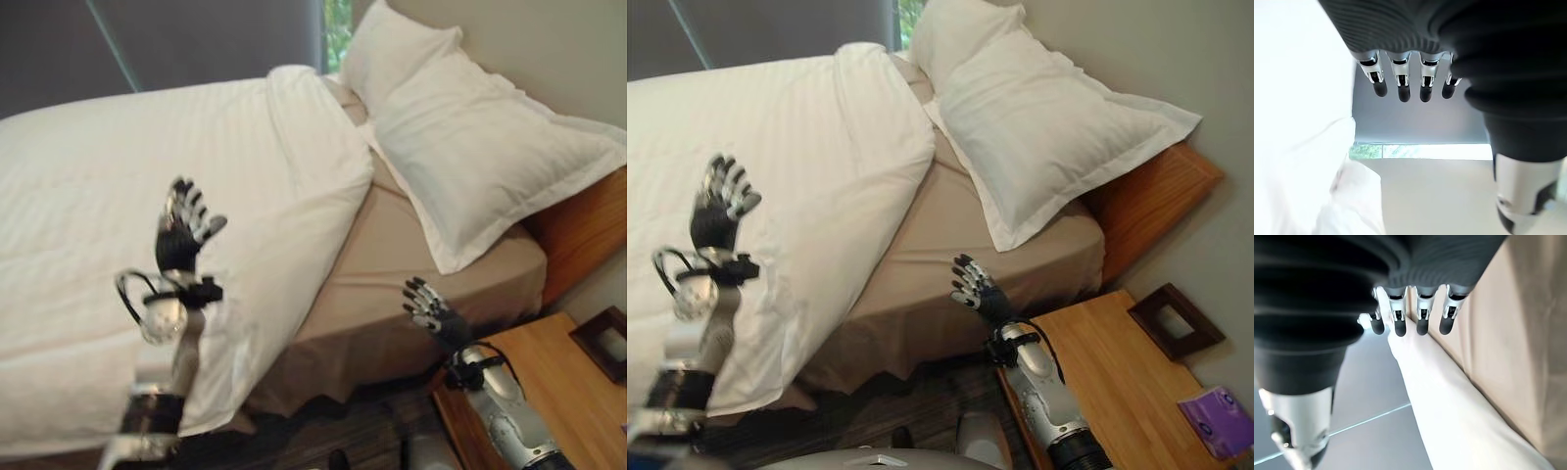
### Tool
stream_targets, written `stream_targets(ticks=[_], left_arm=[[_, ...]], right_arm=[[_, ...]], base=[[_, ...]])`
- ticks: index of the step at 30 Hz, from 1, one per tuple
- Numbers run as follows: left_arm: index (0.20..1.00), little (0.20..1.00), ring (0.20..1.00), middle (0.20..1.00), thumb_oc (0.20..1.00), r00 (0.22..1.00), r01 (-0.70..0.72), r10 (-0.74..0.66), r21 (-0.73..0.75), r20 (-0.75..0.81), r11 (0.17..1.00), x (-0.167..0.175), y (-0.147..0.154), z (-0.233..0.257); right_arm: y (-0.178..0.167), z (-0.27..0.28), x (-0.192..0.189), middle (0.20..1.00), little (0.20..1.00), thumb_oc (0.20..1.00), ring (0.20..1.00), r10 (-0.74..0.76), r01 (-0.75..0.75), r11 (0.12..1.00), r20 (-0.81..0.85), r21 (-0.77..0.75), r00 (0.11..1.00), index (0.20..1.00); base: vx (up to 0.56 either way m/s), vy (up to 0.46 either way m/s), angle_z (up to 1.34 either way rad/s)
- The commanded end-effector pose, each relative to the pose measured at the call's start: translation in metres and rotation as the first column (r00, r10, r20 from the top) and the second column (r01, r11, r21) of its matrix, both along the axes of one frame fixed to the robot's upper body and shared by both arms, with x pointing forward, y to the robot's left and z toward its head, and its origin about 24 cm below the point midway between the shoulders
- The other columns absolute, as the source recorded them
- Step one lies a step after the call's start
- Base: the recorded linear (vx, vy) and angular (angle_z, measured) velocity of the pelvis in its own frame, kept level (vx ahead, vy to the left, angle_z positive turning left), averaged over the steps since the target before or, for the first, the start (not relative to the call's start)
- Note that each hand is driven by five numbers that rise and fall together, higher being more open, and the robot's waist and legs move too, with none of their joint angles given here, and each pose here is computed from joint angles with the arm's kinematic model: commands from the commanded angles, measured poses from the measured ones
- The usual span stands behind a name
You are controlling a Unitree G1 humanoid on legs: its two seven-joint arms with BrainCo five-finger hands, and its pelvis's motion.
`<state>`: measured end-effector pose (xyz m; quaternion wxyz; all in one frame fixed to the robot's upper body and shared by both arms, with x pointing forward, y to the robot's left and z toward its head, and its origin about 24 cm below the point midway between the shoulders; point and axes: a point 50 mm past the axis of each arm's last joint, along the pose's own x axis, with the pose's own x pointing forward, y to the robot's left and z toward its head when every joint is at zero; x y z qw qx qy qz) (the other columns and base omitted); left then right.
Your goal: Making the bed.
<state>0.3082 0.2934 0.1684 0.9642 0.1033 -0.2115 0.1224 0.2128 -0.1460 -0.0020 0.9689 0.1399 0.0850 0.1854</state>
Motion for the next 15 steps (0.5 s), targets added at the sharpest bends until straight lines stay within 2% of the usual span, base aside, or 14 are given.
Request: stream_targets(ticks=[1,4,6,8,9,15], left_arm=[[1.0,1.0,1.0,1.0,1.0,0.989,-0.115,0.103,0.119,0.106,0.986,-0.007,0.009,0.02],[1.0,1.0,1.0,1.0,1.0,0.988,-0.146,0.139,0.103,0.073,0.984,-0.005,0.012,0.012],[1.0,1.0,1.0,1.0,1.0,0.972,-0.229,0.235,0.186,-0.007,0.955,0.0,0.03,0.008],[1.0,1.0,1.0,1.0,1.0,0.969,-0.23,0.245,0.221,-0.041,0.948,0.002,0.034,0.005],[1.0,1.0,1.0,1.0,1.0,0.96,-0.214,0.252,0.256,-0.123,0.943,0.0,0.044,-0.005],[1.0,1.0,1.0,1.0,1.0,0.968,-0.107,0.172,0.32,-0.181,0.941,-0.003,0.033,-0.015]], right_arm=[[-0.012,0.01,0.002,1.0,1.0,1.0,1.0,-0.031,0.031,1.0,0.072,0.004,0.997,1.0],[-0.014,0.007,-0.001,1.0,1.0,1.0,1.0,-0.049,0.049,0.999,0.056,0.012,0.997,1.0],[-0.016,0.005,-0.007,1.0,1.0,1.0,1.0,-0.03,0.029,0.999,0.038,0.019,0.999,1.0],[-0.019,0.005,-0.008,1.0,1.0,1.0,1.0,-0.034,0.034,0.999,0.034,0.0,0.999,1.0],[-0.026,0.002,-0.011,1.0,1.0,1.0,1.0,-0.071,0.071,0.997,0.013,0.017,0.997,1.0],[-0.025,-0.006,-0.014,1.0,1.0,1.0,1.0,-0.05,0.05,0.999,-0.023,-0.003,0.998,1.0]], base=[[0.08,-0.034,0.8],[0.16,-0.077,0.86],[0.17,-0.065,0.23],[0.14,-0.061,-0.07],[0.11,-0.065,-0.14],[0.04,-0.028,0.06]])
